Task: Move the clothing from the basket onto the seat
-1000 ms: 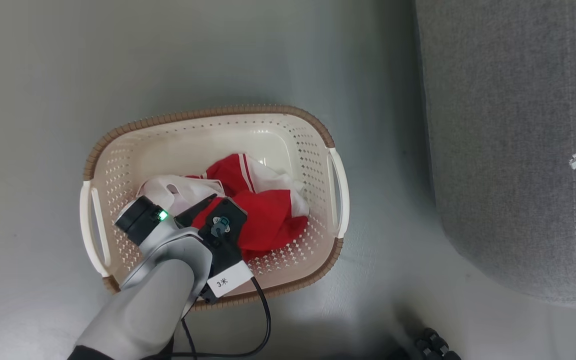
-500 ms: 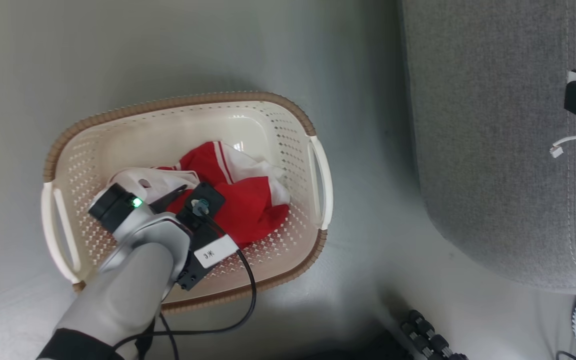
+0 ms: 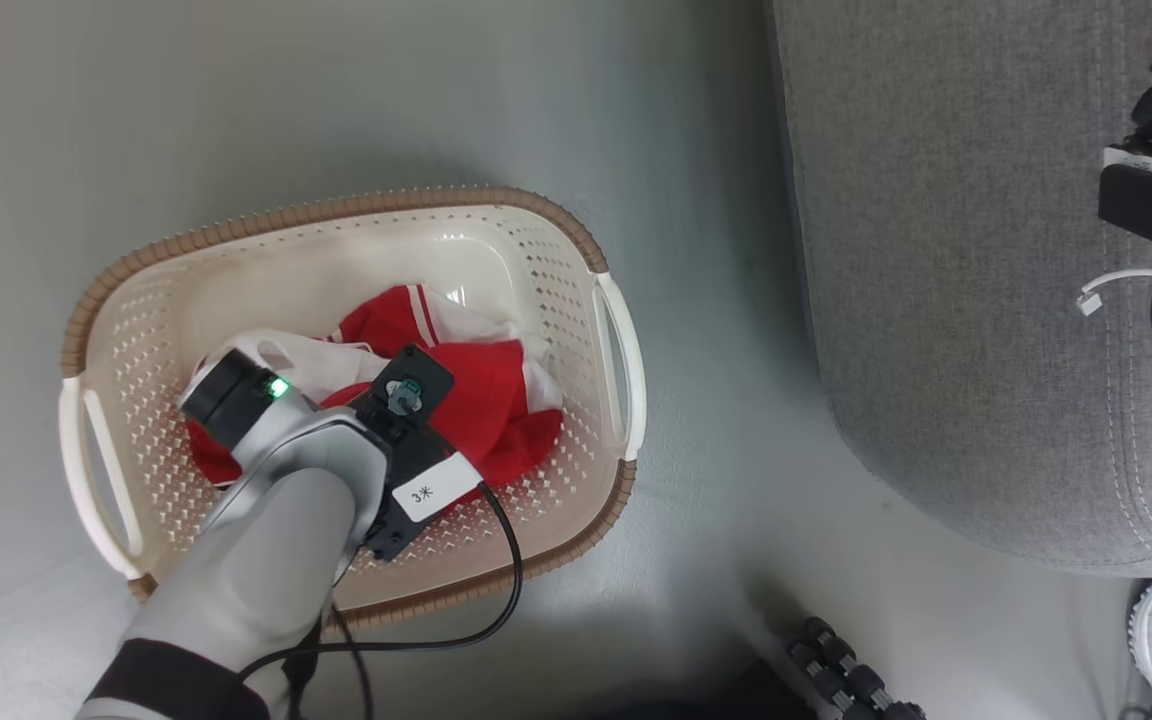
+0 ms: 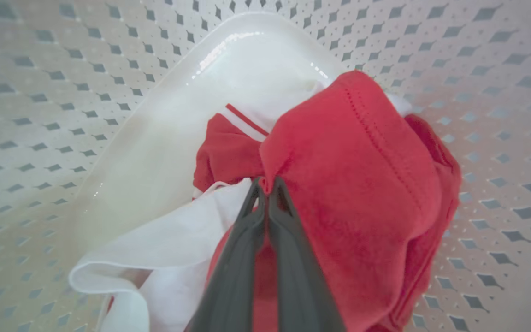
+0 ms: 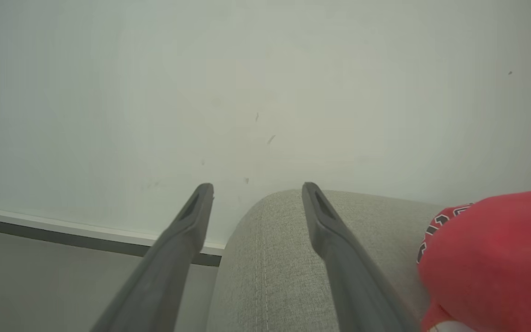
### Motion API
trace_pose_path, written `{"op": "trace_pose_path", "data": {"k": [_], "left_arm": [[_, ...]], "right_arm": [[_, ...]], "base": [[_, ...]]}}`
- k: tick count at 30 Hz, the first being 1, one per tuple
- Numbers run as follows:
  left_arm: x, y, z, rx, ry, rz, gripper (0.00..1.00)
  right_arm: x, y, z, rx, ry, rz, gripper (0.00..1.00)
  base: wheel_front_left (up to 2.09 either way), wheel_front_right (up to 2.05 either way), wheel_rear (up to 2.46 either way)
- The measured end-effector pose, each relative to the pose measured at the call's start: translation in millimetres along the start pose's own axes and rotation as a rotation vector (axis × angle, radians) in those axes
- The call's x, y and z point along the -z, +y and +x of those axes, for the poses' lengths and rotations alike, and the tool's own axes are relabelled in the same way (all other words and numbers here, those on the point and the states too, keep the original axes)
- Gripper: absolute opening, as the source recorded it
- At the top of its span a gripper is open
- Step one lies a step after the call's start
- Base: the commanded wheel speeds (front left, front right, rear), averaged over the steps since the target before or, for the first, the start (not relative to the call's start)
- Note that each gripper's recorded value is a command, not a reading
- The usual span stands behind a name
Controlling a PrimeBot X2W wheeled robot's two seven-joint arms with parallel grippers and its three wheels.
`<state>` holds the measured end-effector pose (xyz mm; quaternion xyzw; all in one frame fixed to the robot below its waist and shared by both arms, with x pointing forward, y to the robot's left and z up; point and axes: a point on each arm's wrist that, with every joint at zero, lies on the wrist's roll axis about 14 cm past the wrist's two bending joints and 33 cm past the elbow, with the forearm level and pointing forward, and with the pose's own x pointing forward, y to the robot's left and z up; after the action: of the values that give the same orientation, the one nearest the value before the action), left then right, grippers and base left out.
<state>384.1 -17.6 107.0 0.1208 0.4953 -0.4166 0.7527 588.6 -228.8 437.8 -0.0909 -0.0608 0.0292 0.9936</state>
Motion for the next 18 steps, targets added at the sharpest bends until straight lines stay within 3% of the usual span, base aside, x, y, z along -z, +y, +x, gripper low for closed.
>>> {"op": "trace_pose_path", "data": {"k": [9, 18], "left_arm": [[-66, 22, -31, -0.085, -0.283, -0.152, 0.00], [-117, 48, -89, -0.197, -0.535, -0.199, 0.00]], "right_arm": [[-10, 22, 0, -0.069, 0.004, 0.027, 1.00], [-28, 47, -9, -0.120, 0.004, 0.082, 1.00]], "base": [[0.00, 0.00, 0.00], [0.00, 0.00, 0.00]]}}
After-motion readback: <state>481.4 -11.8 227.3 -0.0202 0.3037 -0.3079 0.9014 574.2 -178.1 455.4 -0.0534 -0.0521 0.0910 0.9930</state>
